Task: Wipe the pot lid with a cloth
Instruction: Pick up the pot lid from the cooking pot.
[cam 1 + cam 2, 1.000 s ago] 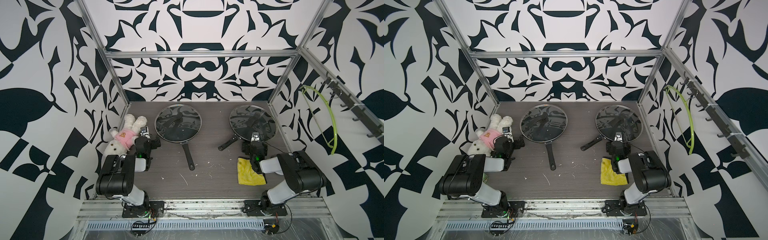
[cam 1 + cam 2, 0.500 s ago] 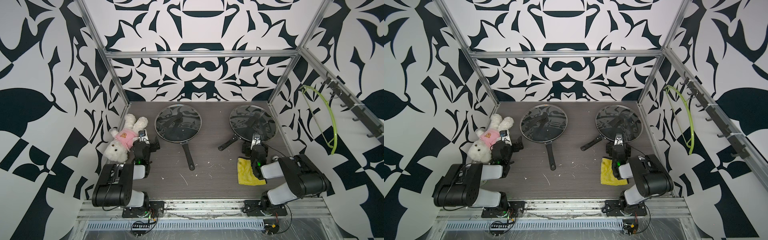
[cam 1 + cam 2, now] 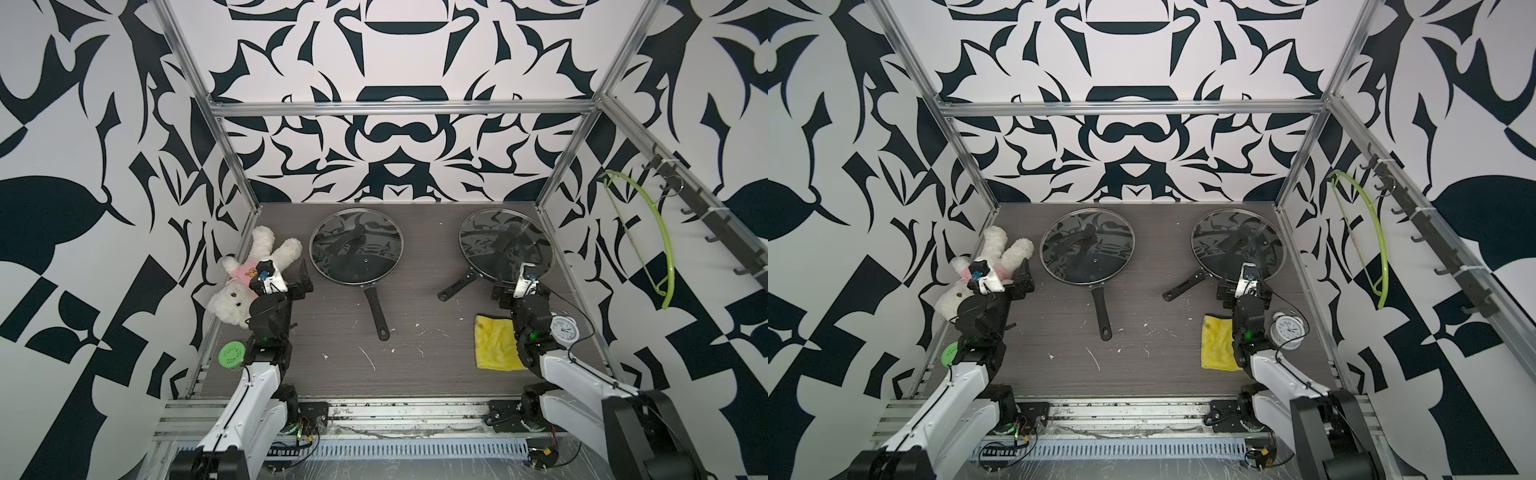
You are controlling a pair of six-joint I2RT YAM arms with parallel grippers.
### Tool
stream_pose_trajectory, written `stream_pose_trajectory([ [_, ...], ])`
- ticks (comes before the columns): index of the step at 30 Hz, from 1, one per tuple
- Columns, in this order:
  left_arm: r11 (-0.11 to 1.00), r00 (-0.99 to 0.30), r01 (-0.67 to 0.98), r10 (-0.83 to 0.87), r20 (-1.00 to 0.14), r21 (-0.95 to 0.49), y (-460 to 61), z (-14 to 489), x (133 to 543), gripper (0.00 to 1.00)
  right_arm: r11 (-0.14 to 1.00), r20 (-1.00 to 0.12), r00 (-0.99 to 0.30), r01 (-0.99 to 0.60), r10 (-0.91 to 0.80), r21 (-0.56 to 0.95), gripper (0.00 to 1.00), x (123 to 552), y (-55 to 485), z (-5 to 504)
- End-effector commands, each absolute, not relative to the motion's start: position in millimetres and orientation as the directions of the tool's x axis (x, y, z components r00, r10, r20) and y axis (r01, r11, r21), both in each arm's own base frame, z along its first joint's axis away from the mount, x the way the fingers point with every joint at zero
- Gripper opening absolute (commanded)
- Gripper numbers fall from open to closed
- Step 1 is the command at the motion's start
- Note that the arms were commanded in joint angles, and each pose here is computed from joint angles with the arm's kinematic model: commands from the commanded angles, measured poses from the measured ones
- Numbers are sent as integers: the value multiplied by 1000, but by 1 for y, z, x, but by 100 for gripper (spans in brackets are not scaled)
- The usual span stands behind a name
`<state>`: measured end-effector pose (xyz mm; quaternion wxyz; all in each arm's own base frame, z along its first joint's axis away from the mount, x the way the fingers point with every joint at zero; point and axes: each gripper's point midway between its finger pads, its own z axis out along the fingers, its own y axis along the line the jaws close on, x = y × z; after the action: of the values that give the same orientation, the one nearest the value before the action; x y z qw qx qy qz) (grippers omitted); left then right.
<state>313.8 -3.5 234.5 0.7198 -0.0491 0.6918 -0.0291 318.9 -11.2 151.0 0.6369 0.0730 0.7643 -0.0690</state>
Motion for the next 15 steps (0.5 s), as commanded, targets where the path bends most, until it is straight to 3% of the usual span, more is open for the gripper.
stream_pose_trajectory([
  [1, 994, 15, 4, -105, -994, -105, -13, 234, 303, 99, 981, -979, -185, 188, 88, 53, 100, 314, -7, 159],
  [9, 974, 17, 222, -55, -998, -49, -68, 271, 281, 99, 965, -942, -270, 219, 200, 142, 100, 291, -6, 167],
  [15, 921, -90, 390, 30, -996, -7, -109, 278, 280, 99, 973, -916, -348, 178, 200, 145, 99, 275, 11, 170],
])
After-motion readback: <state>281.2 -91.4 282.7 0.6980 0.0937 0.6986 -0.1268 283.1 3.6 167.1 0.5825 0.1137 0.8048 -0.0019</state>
